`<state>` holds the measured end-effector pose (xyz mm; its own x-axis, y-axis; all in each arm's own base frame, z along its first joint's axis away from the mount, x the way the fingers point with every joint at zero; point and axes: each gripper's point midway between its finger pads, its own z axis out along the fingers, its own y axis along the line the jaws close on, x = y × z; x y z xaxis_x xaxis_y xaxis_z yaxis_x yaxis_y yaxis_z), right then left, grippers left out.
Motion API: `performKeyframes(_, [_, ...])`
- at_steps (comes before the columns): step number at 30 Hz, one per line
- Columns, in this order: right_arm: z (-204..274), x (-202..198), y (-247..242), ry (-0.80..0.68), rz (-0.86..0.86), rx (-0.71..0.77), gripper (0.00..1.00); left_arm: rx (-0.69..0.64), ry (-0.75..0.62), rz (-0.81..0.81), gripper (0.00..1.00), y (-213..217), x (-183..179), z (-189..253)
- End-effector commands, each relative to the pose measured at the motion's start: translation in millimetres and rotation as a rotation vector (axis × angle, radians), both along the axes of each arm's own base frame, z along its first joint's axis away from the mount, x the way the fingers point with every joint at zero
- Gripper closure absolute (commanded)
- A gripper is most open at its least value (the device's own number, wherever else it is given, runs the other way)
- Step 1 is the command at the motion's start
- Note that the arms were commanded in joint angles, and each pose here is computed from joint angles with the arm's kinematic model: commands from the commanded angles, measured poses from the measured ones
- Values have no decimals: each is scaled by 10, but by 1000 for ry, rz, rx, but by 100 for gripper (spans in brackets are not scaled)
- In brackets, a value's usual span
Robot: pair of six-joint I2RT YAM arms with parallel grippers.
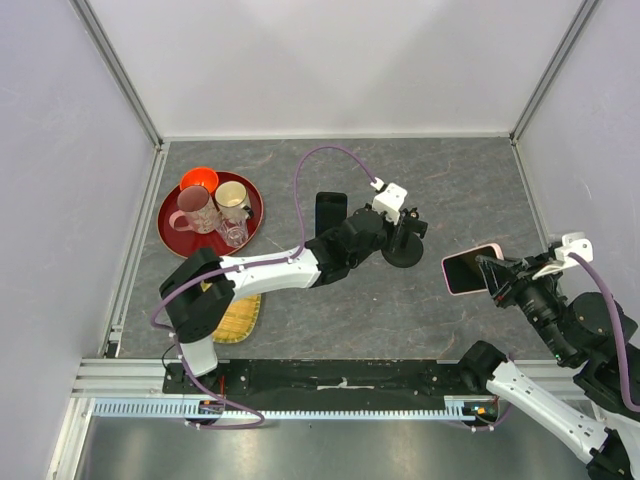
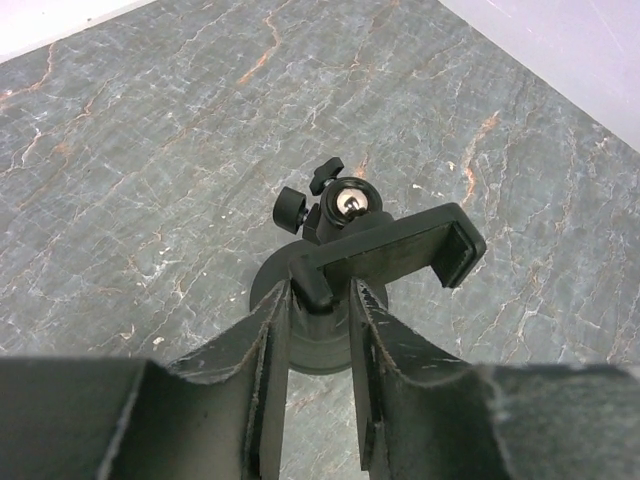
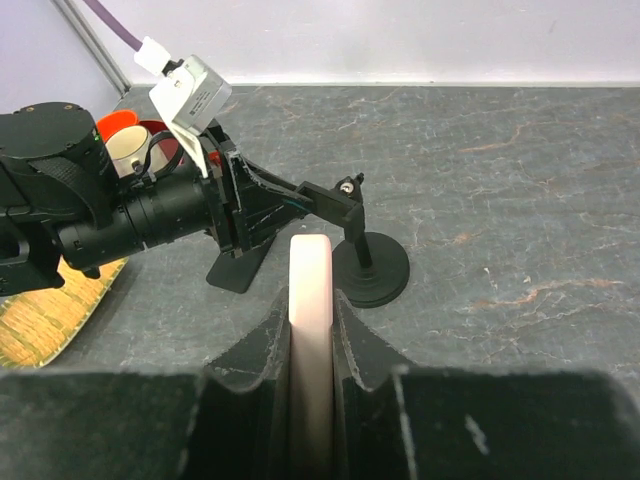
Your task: Place the phone on the phone stand
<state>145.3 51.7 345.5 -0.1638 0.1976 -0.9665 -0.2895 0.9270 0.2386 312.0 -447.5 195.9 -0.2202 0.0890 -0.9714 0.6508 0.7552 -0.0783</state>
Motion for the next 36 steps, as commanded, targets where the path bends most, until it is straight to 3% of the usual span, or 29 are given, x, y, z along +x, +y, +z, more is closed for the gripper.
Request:
performKeyframes(1, [287,57,109,-89,34,42,100,-40,-74,24,67,-50,104,256])
performKeyframes(4, [276,99,144,-86,38,12,100,-29,-77,25,81,-43,110,241])
performKeyframes(6, [230,130,181,-70,50,-32,100,-12,-82,4,97,-63,93,247])
performKeyframes(16, [34,176,606,3,256,-201,100,59,-87,-202,98,246,-382,379])
performKeyframes(22, [5,186,755,5,319,-206,100,97,-70,-376,98,400,-769,356])
performKeyframes(27, [100,168,853,-10,354,-157,100,89,-45,-400,98,484,-884,250])
performKeyframes(28, [98,133,908,-7,389,-150,100,78,-31,-391,94,501,-894,210])
performKeyframes(32, [30,113,1002,33,429,-139,100,39,-15,-384,65,544,-944,209])
performKeyframes(36, [11,98,1010,46,436,-138,100,21,-14,-381,58,581,-972,215])
